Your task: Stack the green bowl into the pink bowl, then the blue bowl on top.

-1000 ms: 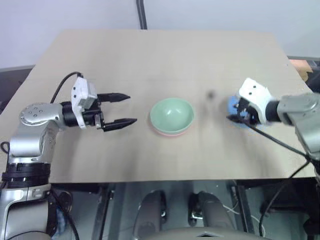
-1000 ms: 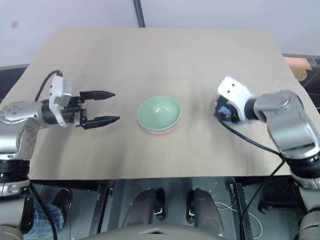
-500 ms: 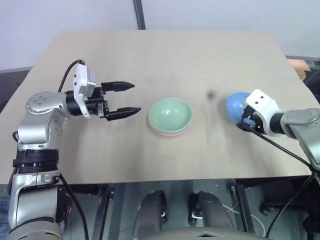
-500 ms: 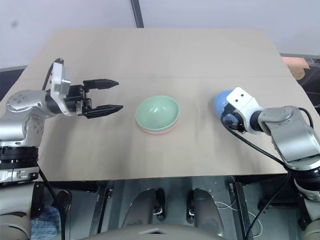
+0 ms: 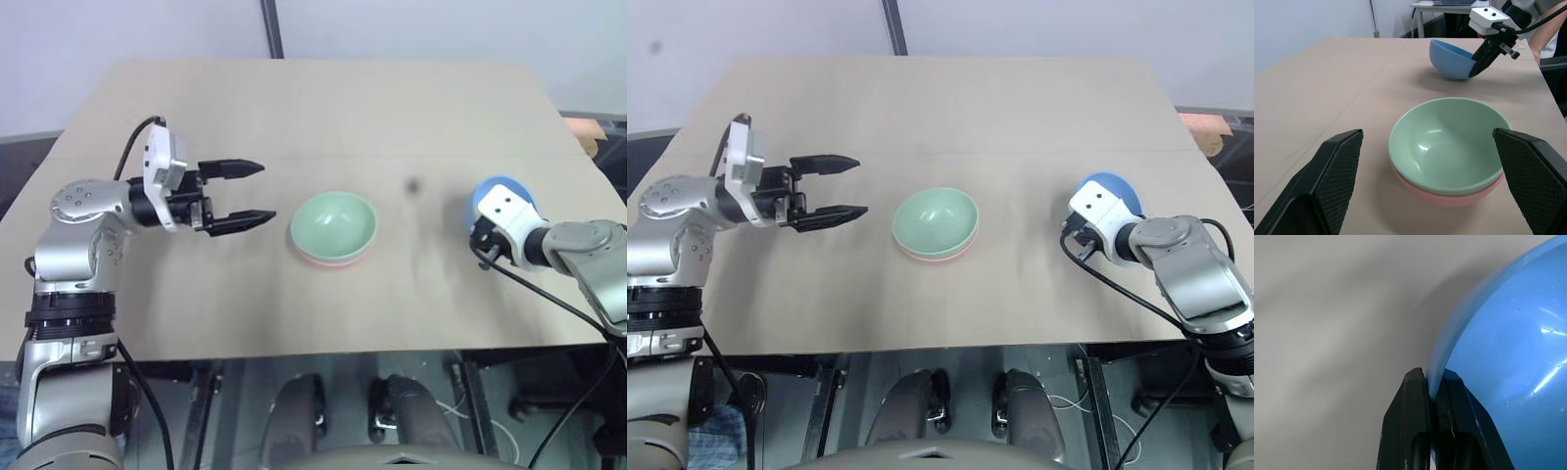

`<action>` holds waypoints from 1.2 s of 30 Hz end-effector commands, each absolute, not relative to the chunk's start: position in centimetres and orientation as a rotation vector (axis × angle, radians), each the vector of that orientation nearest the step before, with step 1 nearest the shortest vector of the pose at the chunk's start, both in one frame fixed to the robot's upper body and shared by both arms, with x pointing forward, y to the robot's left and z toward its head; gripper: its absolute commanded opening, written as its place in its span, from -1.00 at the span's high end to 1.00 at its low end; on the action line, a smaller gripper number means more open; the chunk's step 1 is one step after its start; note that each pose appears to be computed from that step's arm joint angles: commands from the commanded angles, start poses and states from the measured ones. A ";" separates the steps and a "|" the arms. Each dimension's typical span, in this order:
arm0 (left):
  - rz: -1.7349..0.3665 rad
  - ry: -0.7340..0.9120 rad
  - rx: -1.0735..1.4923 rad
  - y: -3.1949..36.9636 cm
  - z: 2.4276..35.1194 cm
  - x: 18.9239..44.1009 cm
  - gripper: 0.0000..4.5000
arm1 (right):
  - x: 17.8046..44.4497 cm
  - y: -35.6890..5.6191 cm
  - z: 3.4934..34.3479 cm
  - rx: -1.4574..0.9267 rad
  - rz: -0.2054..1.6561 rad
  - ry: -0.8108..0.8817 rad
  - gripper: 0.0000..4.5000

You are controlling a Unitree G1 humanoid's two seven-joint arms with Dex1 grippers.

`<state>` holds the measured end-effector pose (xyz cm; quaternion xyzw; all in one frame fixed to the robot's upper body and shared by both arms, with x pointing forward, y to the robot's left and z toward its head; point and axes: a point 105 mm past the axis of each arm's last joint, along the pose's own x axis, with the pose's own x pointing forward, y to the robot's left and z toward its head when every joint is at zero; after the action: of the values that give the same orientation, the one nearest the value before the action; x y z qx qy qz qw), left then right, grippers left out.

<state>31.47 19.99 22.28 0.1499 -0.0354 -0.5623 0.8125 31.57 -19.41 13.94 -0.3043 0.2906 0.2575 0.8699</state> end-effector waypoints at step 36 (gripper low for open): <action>-1.179 0.096 0.534 24.8 20.8 31.0 -1.00 | 28.4 -1.5 26.1 -1.031 1.254 -0.059 0.06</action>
<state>31.02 24.58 19.45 0.2351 0.0610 -0.5534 0.7967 28.42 -1.28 23.76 -0.4686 0.0016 0.5740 0.6715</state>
